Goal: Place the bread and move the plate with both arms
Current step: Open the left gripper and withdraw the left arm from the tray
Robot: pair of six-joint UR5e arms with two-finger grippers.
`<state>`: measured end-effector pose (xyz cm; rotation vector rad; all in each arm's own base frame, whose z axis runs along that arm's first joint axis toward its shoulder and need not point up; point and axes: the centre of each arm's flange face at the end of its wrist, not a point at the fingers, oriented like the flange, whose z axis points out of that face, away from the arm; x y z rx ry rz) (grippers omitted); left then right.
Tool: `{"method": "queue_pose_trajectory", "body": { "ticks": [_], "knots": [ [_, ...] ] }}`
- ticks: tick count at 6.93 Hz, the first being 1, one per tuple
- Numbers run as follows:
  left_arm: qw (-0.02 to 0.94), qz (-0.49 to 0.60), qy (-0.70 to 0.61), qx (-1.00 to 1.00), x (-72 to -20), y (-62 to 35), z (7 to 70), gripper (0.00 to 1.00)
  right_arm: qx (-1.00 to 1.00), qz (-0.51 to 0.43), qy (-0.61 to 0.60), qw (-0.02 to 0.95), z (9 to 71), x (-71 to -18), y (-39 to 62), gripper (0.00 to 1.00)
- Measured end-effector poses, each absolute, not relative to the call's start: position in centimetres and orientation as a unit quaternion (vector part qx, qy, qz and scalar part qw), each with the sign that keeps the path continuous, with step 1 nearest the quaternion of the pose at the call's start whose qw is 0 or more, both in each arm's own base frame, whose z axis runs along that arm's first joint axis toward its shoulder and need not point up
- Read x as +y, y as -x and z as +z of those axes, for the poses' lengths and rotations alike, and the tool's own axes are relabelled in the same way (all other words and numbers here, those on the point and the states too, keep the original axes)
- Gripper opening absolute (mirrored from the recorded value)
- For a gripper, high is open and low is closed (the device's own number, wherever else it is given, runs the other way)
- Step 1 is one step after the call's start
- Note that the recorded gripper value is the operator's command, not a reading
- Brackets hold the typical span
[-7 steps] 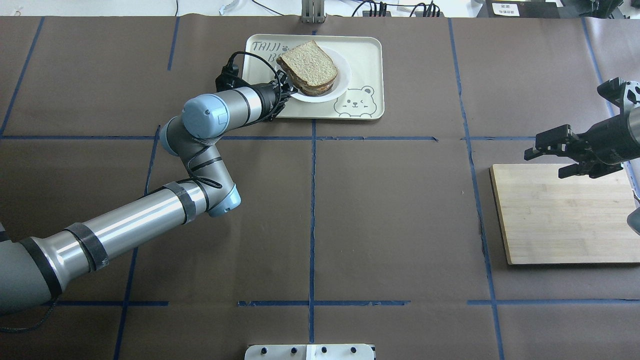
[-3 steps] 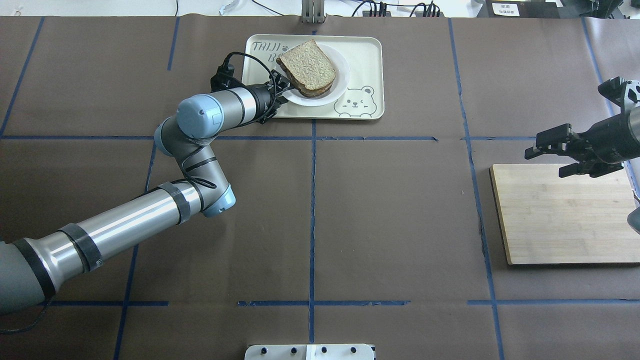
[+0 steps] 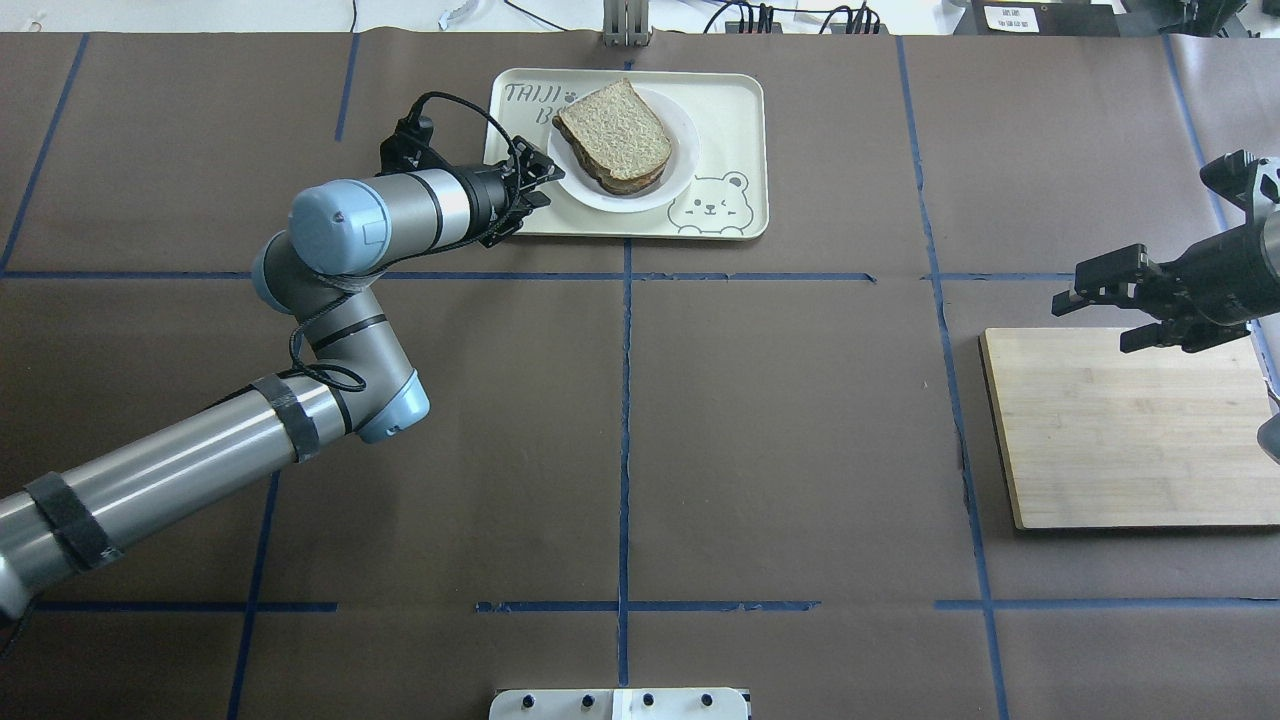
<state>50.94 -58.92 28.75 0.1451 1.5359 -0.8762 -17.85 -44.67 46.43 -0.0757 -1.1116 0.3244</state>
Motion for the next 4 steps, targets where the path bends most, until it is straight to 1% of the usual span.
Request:
{"method": "queue_pose_trajectory", "body": {
  "ticks": [1, 2, 4],
  "knots": [
    [0.657, -0.352, -0.081, 0.661, -57.9, -47.7, 27.2, 0.70, -0.525, 0.158, 0.032, 0.836, 46.5, -44.9, 17.2, 1.00],
    [0.697, -0.312, -0.102, 0.638, -56.6, -44.3, 26.5, 0.70, -0.525, 0.165, 0.027, 0.834, 46.5, -45.2, 16.4, 1.00],
    [0.804, -0.195, -0.153, 0.541, -53.9, -37.5, 24.6, 0.70, -0.523, 0.185, 0.011, 0.832, 47.0, -45.8, 13.7, 1.00]
  ]
}}
